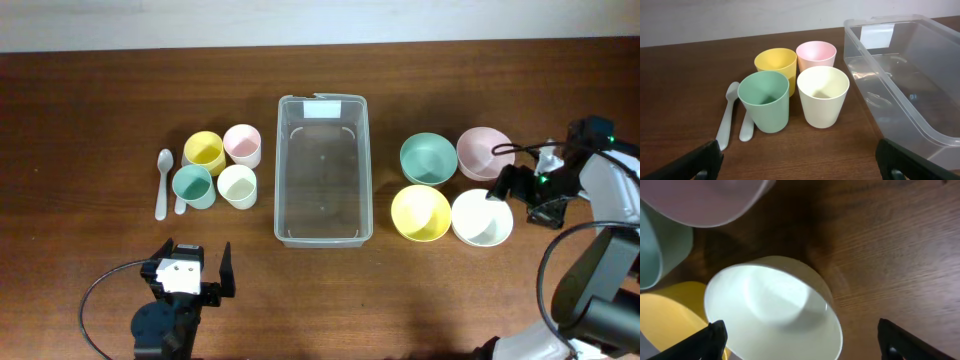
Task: Pack container
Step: 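Move the right gripper to the white bowl and grasp its rim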
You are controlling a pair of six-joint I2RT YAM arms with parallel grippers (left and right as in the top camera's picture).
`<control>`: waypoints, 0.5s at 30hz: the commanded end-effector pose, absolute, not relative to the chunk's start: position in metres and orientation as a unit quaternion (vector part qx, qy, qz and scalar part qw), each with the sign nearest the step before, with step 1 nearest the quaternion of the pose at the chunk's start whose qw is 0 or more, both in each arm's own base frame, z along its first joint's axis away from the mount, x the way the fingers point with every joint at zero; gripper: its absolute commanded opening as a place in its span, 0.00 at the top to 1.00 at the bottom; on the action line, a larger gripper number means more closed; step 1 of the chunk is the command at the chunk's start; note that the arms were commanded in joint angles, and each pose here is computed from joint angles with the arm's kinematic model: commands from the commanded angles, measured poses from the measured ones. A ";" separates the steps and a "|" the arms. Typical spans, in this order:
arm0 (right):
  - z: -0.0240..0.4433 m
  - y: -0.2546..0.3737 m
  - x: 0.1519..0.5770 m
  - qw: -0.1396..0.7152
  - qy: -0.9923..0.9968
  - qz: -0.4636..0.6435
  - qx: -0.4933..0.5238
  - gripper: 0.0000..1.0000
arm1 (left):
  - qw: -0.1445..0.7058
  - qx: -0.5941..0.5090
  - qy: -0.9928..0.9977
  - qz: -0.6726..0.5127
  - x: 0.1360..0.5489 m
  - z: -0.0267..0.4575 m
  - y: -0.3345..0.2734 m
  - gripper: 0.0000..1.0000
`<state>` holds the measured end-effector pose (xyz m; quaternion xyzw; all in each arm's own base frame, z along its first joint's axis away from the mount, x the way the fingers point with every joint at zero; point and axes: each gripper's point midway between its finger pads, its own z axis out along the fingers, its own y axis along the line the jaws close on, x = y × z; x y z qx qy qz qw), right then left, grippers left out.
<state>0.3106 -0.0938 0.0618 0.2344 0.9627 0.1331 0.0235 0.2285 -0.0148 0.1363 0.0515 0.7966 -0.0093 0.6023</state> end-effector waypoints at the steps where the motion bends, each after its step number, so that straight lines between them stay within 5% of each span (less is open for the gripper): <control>1: 0.044 -0.082 0.305 0.018 0.954 0.165 0.248 0.14 | 0.603 0.055 0.796 -0.005 0.229 0.135 -0.014 0.00; 7: 0.003 -0.073 0.287 0.010 0.941 0.166 0.294 0.27 | 0.603 0.055 0.796 -0.005 0.229 0.135 -0.014 0.00; 10: -0.008 -0.072 0.284 0.017 0.941 0.165 0.296 0.52 | 0.603 0.055 0.796 -0.005 0.229 0.135 -0.014 0.00; 15: 0.003 -0.079 0.289 0.040 0.938 0.166 0.302 0.65 | 0.603 0.055 0.796 -0.005 0.229 0.135 -0.014 0.00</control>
